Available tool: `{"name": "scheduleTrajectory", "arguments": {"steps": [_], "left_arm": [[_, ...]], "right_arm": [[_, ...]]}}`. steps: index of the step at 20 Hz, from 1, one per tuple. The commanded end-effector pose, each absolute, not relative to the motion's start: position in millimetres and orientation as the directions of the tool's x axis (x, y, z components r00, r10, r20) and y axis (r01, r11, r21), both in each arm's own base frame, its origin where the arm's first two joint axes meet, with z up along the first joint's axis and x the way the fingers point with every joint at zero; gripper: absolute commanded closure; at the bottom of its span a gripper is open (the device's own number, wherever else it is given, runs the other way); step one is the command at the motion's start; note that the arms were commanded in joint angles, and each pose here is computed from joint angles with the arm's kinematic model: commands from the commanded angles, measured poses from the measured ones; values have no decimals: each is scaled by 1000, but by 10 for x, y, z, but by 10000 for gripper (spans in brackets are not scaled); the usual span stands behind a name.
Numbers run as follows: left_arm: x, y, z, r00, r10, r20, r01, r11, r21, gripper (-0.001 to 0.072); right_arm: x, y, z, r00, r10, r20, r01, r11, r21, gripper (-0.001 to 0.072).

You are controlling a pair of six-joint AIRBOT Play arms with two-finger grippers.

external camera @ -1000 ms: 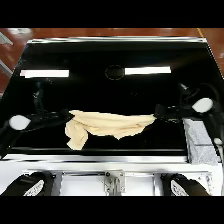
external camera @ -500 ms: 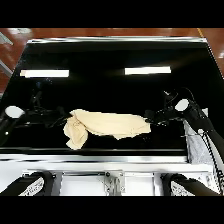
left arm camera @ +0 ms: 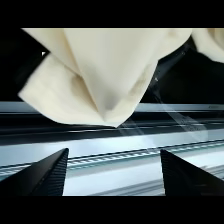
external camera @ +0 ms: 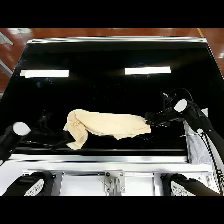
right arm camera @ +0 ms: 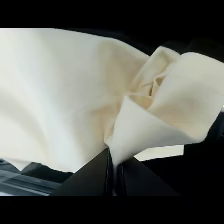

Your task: Fold the shirts.

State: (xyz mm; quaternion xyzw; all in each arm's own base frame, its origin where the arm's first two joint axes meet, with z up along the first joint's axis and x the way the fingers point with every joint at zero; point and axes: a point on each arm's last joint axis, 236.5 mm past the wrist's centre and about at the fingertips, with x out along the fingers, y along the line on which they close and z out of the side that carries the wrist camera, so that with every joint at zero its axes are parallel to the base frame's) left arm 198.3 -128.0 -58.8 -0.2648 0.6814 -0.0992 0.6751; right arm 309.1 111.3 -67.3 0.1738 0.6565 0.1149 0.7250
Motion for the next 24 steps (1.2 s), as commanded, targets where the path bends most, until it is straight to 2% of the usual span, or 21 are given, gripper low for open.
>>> {"name": "scheduleTrajectory", "arguments": {"steps": [1,3,6,7,8,10,11,13,16,18,20,22,24], "left_arm": [[2036,-1500,-795,120,-478,-870,-263,830,-492,-2],[2137,-1552,-891,147,-462,-875,-279,829,-485,0],[2129,-1537,-1128,100,-436,-895,-322,836,-443,3],[2185,-1525,-1170,116,-428,-896,-331,834,-441,62],[2282,-1548,-1160,156,-433,-888,-339,821,-460,245],[2474,-1604,-1089,238,-447,-862,-351,788,-505,551],[2528,-1623,-1055,257,-450,-855,-344,785,-516,640],[2647,-1699,-850,292,-472,-832,-254,800,-544,670],[3036,-1823,167,499,-531,-685,-15,785,-619,670],[3228,-1677,1289,691,-527,-495,152,775,-613,671],[3182,-1278,2535,856,-452,-251,259,796,-547,671],[2884,-779,3581,948,-317,-20,270,838,-475,671],[2522,-430,4187,974,-191,119,224,866,-446,671]], "right_arm": [[3021,1124,-680,82,398,-914,61,913,404,651],[2986,1131,-680,67,401,-913,61,912,405,651],[2952,1153,-672,53,411,-910,65,908,413,651],[2935,1158,-671,46,413,-910,66,907,415,651],[2908,1166,-668,34,416,-909,67,906,417,651],[2867,1173,-666,17,419,-908,67,905,419,651],[2851,1182,-662,10,423,-906,69,904,422,651],[2867,1320,-579,19,482,-876,97,871,481,652],[2985,1326,-316,105,487,-867,-3,872,489,651],[3159,1111,46,223,400,-889,-108,917,385,651],[3402,802,748,427,275,-861,-192,958,211,651],[3576,475,1802,689,149,-709,-192,981,20,651],[3507,201,2990,899,48,-435,-100,990,-97,652]]}}
